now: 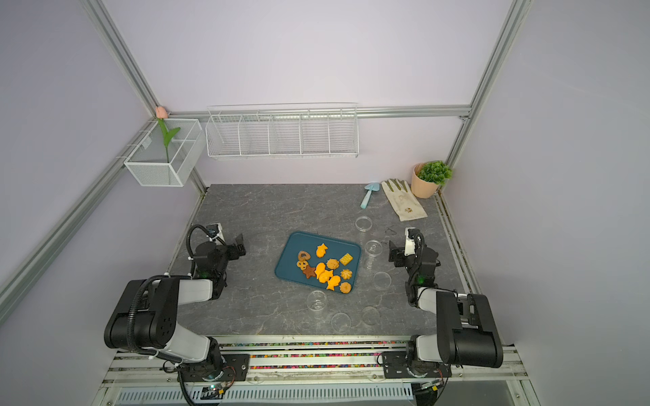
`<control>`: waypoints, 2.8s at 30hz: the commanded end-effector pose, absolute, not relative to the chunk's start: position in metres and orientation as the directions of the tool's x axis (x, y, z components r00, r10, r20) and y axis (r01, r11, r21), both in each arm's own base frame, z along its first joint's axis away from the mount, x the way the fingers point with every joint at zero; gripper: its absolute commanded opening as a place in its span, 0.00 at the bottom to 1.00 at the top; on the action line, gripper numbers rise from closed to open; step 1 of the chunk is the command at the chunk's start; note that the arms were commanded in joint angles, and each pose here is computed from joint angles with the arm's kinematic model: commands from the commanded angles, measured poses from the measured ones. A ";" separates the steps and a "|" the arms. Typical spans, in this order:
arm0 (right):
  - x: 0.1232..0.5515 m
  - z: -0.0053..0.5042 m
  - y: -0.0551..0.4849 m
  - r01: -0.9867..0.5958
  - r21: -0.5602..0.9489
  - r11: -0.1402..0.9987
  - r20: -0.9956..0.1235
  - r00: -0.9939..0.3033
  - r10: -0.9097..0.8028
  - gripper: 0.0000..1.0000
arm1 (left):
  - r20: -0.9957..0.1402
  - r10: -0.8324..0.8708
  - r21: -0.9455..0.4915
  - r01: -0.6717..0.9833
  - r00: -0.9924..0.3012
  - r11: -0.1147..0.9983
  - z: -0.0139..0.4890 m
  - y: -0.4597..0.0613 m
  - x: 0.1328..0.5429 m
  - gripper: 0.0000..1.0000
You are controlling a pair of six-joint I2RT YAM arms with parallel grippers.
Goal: Pour the cookies out of the jar
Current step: Reset both arms
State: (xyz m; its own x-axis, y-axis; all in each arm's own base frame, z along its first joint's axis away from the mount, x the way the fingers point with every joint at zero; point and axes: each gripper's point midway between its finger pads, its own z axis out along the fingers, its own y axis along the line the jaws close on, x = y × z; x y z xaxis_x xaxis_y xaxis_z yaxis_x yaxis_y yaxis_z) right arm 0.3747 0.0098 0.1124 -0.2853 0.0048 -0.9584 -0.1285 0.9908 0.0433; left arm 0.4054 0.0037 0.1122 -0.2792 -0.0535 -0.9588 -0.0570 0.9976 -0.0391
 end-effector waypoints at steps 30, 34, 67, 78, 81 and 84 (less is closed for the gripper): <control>0.381 0.100 0.019 -0.193 0.003 0.981 -0.961 -0.271 -0.051 0.88 | -0.966 -0.039 -0.024 -0.064 -0.257 0.998 0.115 0.007 0.406 0.99; 0.382 0.099 0.019 -0.190 0.003 0.982 -0.959 -0.279 -0.051 0.88 | -0.965 -0.039 -0.024 -0.063 -0.258 0.998 0.115 0.007 0.406 0.99; 0.395 0.093 -0.001 -0.041 -0.004 0.999 -0.937 -0.349 -0.018 0.88 | -0.965 -0.039 -0.024 -0.063 -0.260 0.998 0.114 0.007 0.406 0.99; 0.395 0.092 -0.001 -0.041 -0.005 0.999 -0.937 -0.348 -0.019 0.88 | -0.966 -0.039 -0.024 -0.062 -0.257 0.998 0.115 0.007 0.406 0.99; 0.395 0.093 -0.001 -0.040 -0.005 0.999 -0.938 -0.347 -0.018 0.88 | -0.966 -0.039 -0.023 -0.062 -0.257 0.998 0.115 0.007 0.406 0.99; 0.395 0.093 -0.001 -0.040 -0.005 0.999 -0.937 -0.348 -0.018 0.88 | -0.966 -0.039 -0.024 -0.062 -0.256 0.998 0.116 0.007 0.406 0.99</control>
